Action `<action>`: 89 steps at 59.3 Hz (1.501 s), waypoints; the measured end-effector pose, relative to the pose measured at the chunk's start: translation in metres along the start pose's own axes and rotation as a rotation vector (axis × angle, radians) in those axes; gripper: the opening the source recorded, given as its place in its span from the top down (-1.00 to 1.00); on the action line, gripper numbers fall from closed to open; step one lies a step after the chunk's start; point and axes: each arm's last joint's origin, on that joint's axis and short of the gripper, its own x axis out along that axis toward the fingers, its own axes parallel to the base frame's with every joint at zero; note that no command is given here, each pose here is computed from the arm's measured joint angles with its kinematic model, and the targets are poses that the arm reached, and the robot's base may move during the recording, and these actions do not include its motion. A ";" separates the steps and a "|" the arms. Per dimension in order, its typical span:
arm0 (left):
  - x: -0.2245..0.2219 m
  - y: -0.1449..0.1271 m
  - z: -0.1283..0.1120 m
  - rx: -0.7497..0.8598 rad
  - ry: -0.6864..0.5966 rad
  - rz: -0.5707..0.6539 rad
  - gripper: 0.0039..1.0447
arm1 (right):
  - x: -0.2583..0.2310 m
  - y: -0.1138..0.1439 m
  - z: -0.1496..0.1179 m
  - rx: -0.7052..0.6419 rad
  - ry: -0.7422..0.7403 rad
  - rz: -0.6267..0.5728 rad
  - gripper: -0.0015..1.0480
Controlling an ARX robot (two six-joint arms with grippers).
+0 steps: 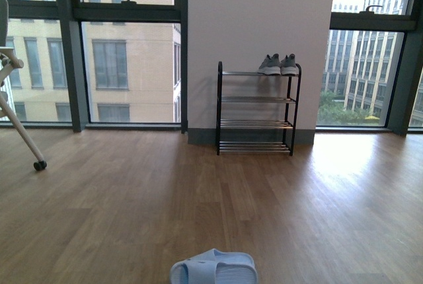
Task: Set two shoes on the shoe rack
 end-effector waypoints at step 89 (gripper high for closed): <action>0.000 0.000 0.000 0.000 0.000 0.000 -0.83 | 0.000 0.000 0.000 0.000 0.000 0.000 -0.82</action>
